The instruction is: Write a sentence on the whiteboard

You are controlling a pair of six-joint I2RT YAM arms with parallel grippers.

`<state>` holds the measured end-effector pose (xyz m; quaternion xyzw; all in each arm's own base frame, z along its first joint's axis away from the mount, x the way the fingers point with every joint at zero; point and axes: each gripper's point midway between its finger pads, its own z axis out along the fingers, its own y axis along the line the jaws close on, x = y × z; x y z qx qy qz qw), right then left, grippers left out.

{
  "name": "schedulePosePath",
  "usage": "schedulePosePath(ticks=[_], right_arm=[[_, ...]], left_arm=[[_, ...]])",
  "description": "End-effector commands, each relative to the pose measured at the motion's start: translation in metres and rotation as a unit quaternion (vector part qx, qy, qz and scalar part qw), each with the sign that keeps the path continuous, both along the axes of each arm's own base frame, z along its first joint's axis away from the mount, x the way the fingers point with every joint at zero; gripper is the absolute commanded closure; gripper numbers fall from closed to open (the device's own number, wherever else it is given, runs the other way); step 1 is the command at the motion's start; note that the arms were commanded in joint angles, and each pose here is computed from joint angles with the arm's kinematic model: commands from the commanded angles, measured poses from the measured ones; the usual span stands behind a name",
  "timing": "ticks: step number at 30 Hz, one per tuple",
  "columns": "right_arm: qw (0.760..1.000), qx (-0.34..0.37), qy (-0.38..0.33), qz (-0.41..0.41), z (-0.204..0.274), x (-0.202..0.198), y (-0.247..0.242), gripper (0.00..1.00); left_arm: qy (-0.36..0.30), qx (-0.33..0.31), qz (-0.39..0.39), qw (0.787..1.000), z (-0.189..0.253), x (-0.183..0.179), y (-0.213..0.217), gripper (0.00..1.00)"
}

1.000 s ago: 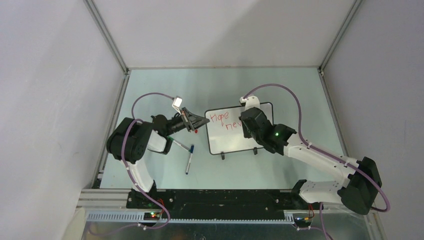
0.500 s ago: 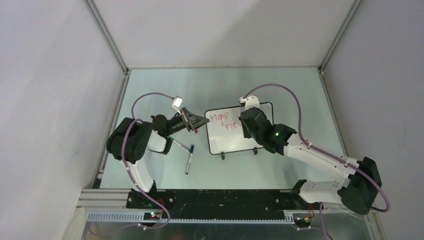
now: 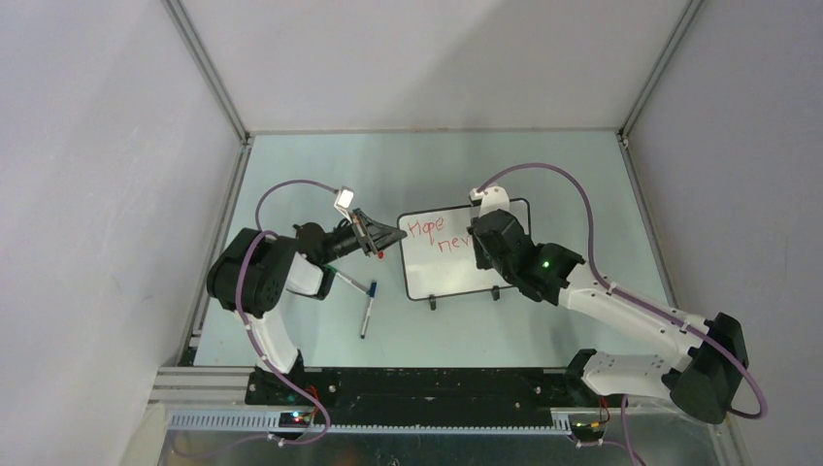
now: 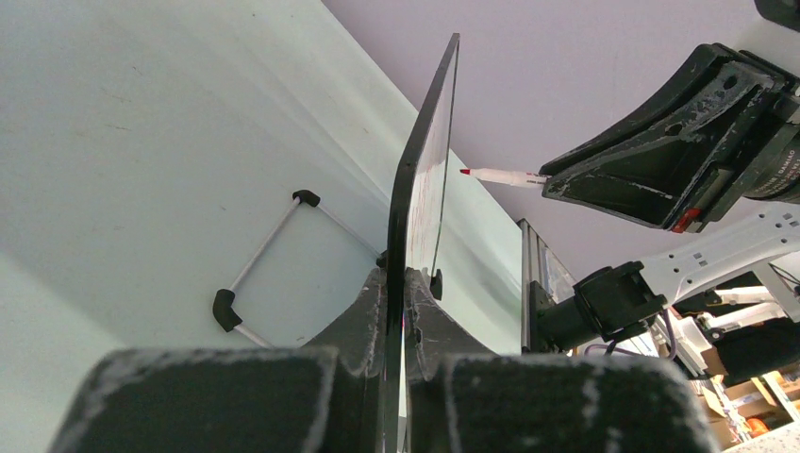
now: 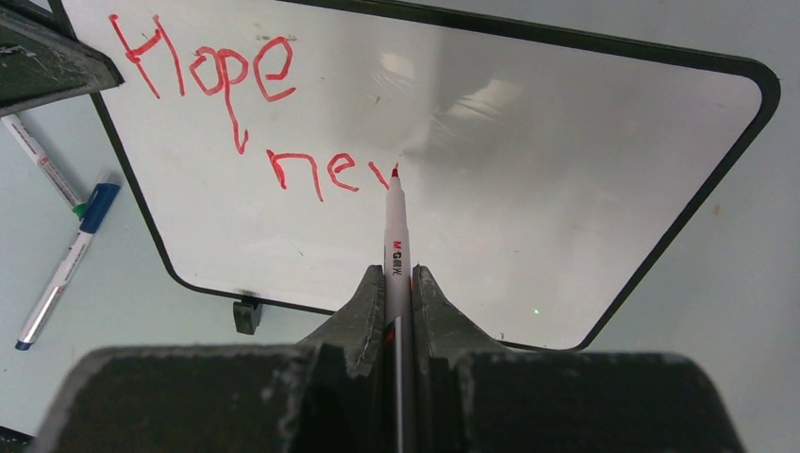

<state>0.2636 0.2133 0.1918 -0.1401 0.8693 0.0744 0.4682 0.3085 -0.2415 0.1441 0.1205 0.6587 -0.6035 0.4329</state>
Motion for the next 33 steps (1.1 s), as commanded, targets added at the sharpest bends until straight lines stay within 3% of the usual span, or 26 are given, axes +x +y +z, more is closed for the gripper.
schedulePosePath(ticks=[1,33], right_arm=[[1.000,-0.002,-0.003,-0.020,0.002,0.002,-0.009,1.00],[0.998,-0.022,0.012,-0.059,-0.014,0.014,-0.026,1.00]], left_arm=[[-0.031,0.005,-0.019,0.999,0.005,-0.010,-0.005,1.00],[-0.031,0.005,-0.018,0.999,0.005,-0.010,-0.005,1.00]])
